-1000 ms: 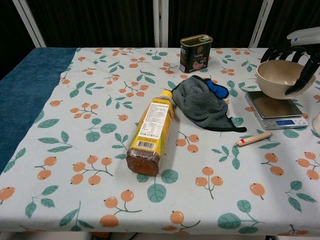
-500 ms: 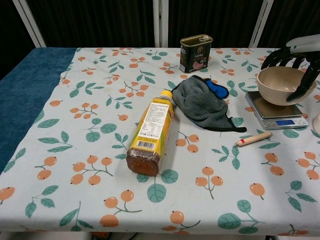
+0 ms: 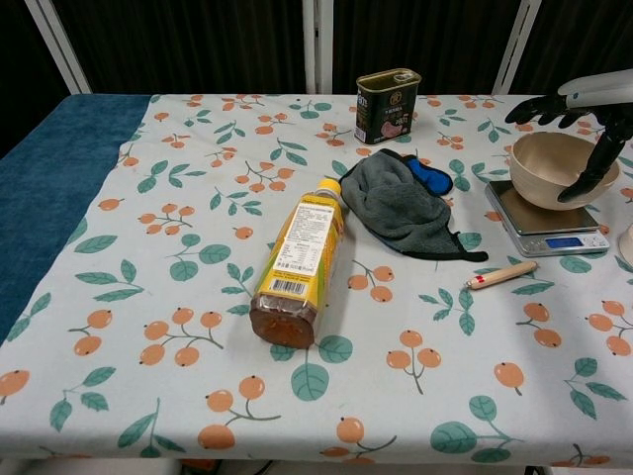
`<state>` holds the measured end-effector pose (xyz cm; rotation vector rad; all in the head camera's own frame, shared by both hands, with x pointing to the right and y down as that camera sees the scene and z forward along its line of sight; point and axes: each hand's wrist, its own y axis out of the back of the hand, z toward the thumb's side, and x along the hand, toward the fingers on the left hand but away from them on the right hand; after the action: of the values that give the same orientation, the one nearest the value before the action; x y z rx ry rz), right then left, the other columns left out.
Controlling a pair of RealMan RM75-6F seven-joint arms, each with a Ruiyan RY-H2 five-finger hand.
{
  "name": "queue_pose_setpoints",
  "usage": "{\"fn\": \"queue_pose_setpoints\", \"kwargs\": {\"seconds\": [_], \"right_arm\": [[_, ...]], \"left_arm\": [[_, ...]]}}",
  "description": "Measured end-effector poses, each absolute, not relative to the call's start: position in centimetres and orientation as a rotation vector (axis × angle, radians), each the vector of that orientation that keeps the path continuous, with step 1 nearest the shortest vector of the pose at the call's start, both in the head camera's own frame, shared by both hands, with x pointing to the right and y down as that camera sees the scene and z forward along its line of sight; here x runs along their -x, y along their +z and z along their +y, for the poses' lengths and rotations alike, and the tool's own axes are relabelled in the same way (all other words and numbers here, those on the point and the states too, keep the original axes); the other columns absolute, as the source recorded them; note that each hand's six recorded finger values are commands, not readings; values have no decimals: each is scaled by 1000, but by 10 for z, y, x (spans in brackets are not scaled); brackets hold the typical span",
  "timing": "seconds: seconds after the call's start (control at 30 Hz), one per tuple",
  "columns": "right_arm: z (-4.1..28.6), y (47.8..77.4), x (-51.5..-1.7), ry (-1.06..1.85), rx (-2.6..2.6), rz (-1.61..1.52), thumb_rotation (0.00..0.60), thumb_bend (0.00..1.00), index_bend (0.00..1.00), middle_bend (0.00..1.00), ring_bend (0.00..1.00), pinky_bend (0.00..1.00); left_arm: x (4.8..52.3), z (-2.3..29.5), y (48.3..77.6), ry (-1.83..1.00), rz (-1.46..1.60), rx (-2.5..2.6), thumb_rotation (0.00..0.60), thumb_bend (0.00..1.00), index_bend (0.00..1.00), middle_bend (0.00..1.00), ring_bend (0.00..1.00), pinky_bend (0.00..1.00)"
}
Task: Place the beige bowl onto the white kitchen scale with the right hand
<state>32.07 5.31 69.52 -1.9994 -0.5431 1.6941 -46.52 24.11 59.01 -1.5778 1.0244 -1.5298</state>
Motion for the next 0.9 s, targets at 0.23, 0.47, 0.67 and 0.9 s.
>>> {"fn": "queue_pose_setpoints", "kwargs": {"seconds": [0.23, 0.47, 0.67, 0.9], "right_arm": [[51, 673, -328, 1663, 1978, -594, 600, 0, 0, 0, 0, 0], [64, 618, -366, 1620, 1914, -760, 600, 0, 0, 0, 0, 0], [89, 575, -418, 1545, 1743, -981, 600, 0, 0, 0, 0, 0], [177, 553, -493, 1547, 1431, -1142, 600, 0, 0, 0, 0, 0]], "left_arm": [[466, 241, 587, -1520, 1036, 1573, 600, 123, 109, 51, 0, 45], [466, 240, 584, -1522, 1040, 1558, 600, 123, 108, 50, 0, 45], [464, 238, 586, -1524, 1020, 1541, 600, 123, 109, 51, 0, 45], [459, 232, 583, -1505, 1004, 1517, 600, 123, 108, 51, 0, 45]]}}
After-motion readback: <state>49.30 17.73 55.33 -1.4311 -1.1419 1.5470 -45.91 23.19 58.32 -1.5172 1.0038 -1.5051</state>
